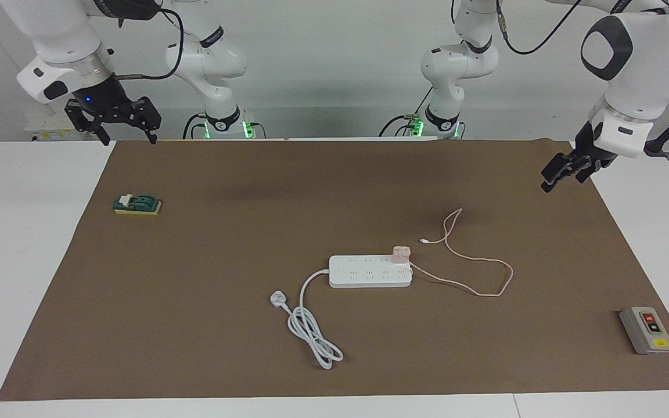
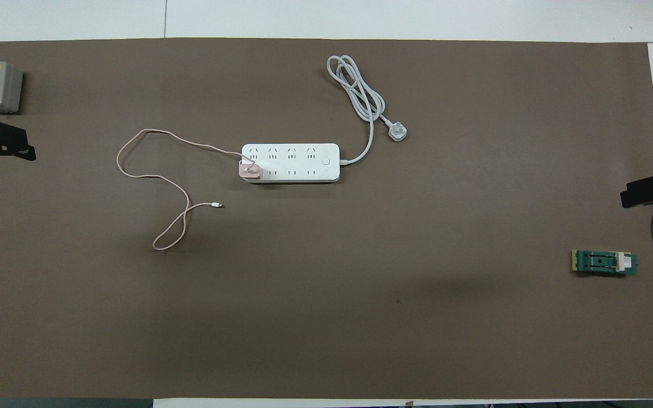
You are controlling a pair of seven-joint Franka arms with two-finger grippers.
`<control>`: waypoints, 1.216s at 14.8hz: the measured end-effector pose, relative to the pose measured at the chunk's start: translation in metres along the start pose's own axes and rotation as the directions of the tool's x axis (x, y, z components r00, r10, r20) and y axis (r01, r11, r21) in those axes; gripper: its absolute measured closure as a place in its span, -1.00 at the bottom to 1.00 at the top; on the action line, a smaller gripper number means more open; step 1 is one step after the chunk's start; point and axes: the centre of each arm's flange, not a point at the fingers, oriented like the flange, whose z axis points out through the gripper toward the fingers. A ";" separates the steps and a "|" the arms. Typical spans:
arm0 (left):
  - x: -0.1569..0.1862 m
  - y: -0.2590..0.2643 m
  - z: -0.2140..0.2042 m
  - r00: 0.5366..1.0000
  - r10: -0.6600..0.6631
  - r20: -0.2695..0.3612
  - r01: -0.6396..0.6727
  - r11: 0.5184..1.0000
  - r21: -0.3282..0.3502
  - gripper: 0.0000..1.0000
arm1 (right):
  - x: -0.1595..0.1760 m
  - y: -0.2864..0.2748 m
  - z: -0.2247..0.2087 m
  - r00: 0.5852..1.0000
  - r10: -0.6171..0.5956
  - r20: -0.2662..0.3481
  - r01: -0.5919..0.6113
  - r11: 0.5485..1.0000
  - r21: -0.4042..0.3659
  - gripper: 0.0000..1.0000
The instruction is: Plug charger into power strip
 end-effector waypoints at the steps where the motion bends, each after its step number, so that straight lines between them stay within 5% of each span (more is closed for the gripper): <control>1: -0.005 -0.004 -0.006 1.000 0.003 0.001 -0.003 1.000 0.001 -1.00 | 0.000 0.000 0.000 1.000 0.000 0.000 0.000 1.000 0.000 -1.00; 10: -0.014 -0.002 -0.020 1.000 0.001 -0.020 -0.001 1.000 0.000 -1.00 | 0.000 0.000 0.000 1.000 0.000 0.000 0.000 1.000 0.000 -1.00; 14: -0.027 -0.011 -0.025 0.997 0.063 0.054 -0.063 0.998 0.007 -1.00 | 0.000 0.000 0.000 1.000 0.000 0.000 0.000 1.000 0.000 -1.00; 18: -0.029 -0.012 -0.036 0.994 0.095 0.052 -0.095 0.995 0.000 -1.00 | 0.000 0.000 0.000 1.000 0.000 0.000 0.000 1.000 0.000 -1.00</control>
